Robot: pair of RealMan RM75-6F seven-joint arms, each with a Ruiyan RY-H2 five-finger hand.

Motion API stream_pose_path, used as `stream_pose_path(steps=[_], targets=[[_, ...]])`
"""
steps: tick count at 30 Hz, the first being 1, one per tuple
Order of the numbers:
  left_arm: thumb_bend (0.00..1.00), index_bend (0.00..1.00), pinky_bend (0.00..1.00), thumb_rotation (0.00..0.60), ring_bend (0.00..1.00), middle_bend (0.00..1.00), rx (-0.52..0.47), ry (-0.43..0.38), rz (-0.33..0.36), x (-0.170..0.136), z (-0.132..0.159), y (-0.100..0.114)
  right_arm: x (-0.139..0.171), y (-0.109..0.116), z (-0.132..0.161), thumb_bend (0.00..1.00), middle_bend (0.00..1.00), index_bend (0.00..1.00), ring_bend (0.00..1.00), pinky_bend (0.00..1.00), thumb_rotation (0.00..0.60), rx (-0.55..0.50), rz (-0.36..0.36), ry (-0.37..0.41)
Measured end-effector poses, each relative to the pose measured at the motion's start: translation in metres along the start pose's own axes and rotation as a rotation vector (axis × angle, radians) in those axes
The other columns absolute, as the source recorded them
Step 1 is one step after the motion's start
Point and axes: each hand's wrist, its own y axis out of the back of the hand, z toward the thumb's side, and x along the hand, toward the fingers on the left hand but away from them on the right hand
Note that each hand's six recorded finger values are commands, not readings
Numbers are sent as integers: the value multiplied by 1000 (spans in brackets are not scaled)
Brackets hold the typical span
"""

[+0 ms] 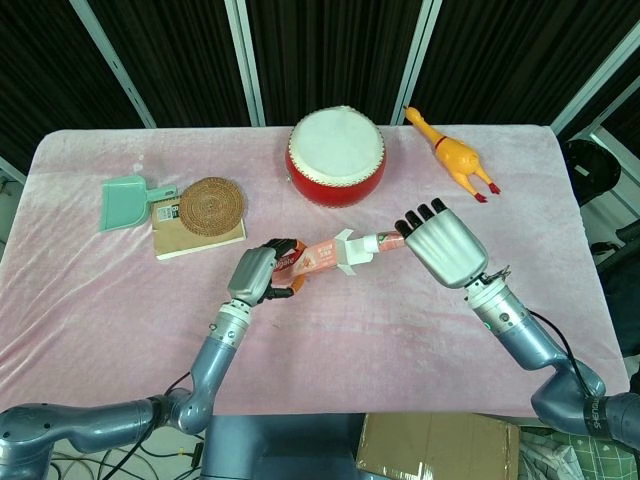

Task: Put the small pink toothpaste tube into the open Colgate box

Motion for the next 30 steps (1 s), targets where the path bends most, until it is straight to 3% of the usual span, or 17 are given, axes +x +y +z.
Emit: stream_pose_path(steps=[12, 30], targets=[[463, 408, 401, 600, 256, 333, 13, 13, -17, -1, 2, -5, -3, 4, 7, 410, 594, 673, 524, 559, 600, 16, -13, 29], [462, 408, 399, 600, 255, 331, 23, 13, -48, -4, 10, -8, -7, 7, 15, 410, 595, 673, 526, 560, 600, 126, -29, 107]])
